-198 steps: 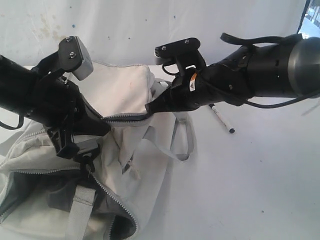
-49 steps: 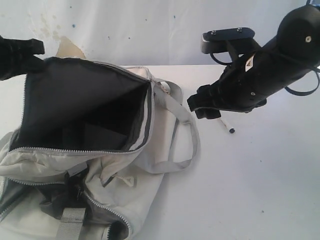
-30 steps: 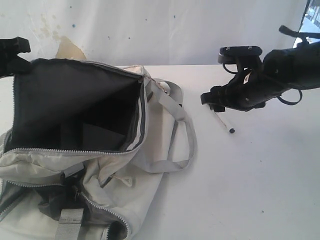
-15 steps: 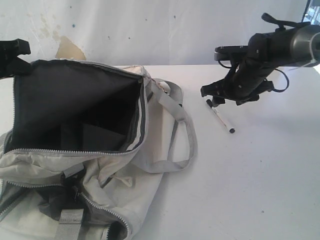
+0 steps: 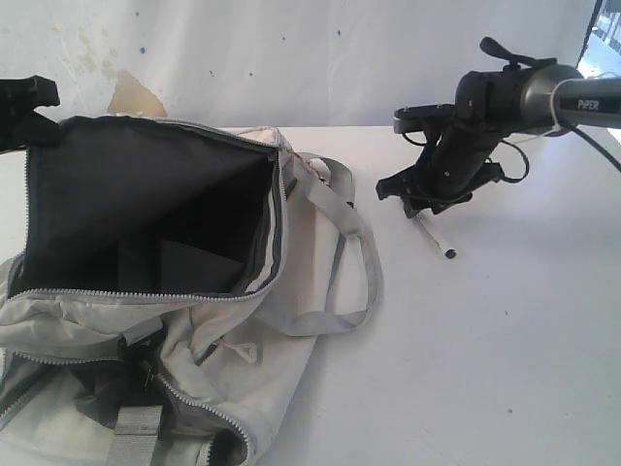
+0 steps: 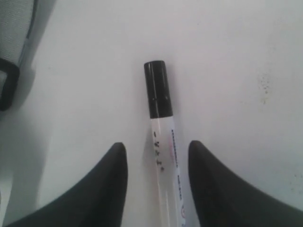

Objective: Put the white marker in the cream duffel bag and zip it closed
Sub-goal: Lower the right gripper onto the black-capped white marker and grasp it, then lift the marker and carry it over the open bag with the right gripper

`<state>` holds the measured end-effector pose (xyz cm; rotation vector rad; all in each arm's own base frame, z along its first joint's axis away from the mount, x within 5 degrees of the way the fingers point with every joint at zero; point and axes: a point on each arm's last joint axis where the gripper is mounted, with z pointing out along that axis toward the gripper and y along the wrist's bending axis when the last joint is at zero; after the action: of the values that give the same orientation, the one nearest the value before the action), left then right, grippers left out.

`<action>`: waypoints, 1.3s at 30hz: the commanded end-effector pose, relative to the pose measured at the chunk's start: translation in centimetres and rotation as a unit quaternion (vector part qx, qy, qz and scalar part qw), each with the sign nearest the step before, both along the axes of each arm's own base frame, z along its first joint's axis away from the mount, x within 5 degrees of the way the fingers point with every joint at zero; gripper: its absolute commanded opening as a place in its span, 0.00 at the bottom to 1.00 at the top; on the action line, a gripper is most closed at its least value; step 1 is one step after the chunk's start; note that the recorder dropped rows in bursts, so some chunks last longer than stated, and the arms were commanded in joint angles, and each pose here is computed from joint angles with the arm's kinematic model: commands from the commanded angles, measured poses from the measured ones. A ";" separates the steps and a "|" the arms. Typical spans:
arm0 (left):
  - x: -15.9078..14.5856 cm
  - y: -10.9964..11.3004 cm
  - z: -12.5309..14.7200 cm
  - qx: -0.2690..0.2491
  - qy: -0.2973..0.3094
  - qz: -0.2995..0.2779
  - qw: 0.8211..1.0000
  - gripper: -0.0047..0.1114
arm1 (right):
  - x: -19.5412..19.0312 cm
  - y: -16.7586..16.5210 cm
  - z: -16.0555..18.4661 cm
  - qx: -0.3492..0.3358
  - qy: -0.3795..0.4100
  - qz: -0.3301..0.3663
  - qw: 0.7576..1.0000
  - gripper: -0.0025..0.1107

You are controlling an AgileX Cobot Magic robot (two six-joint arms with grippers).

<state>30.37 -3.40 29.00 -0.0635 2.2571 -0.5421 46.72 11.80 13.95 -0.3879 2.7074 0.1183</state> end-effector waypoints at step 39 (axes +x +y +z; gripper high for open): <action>-0.1 0.2 0.3 0.017 -0.006 -0.004 1.000 0.04 | -5.8 7.1 9.9 0.168 0.052 0.071 0.982 0.02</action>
<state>30.29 -3.34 28.88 -0.0331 2.2705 -0.5184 41.77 17.59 23.29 -0.4302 2.6991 0.5672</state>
